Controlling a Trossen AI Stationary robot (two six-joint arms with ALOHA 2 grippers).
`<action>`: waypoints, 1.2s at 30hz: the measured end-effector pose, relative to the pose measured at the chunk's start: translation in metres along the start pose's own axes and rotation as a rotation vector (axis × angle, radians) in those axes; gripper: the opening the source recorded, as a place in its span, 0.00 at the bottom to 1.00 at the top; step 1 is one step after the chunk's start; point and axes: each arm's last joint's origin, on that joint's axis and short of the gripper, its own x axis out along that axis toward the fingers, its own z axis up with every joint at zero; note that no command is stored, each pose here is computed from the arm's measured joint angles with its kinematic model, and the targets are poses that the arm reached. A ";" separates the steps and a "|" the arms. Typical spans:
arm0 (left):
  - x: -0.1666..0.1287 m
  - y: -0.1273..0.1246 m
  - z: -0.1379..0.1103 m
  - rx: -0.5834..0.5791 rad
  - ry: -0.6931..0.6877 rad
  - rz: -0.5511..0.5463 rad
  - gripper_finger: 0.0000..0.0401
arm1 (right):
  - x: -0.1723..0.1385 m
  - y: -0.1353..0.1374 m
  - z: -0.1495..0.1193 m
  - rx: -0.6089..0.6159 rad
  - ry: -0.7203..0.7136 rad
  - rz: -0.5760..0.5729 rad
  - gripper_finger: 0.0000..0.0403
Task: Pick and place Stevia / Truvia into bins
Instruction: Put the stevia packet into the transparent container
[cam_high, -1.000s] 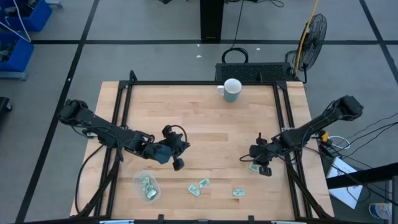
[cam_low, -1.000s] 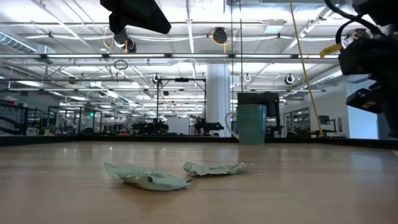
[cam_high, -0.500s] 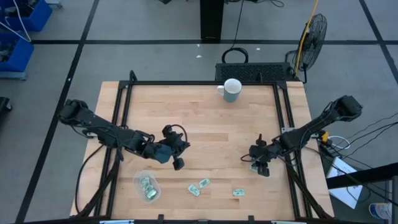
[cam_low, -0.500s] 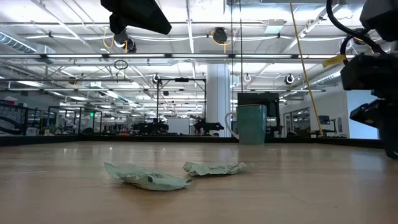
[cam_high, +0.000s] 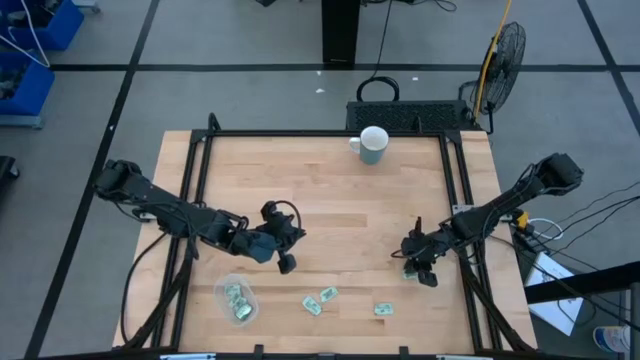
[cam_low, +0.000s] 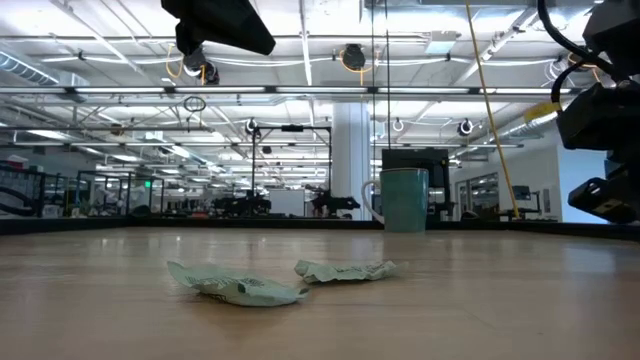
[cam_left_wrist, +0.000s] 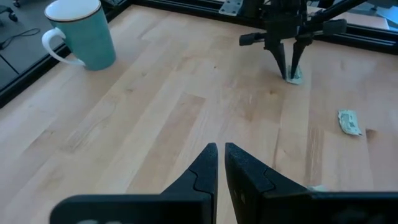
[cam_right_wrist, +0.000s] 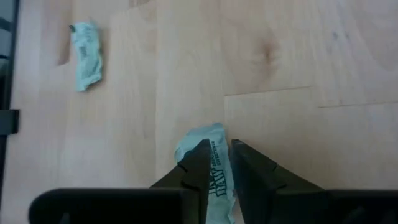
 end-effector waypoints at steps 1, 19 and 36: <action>0.000 0.000 0.000 0.000 0.000 0.000 0.09 | 0.001 0.000 -0.001 -0.004 -0.002 0.019 0.12; 0.000 0.000 0.000 -0.022 0.000 0.000 0.09 | 0.003 0.017 -0.009 -0.210 0.051 0.229 0.28; 0.000 0.000 0.000 -0.020 0.000 0.001 0.09 | 0.012 0.006 -0.046 -0.532 -0.020 0.103 0.22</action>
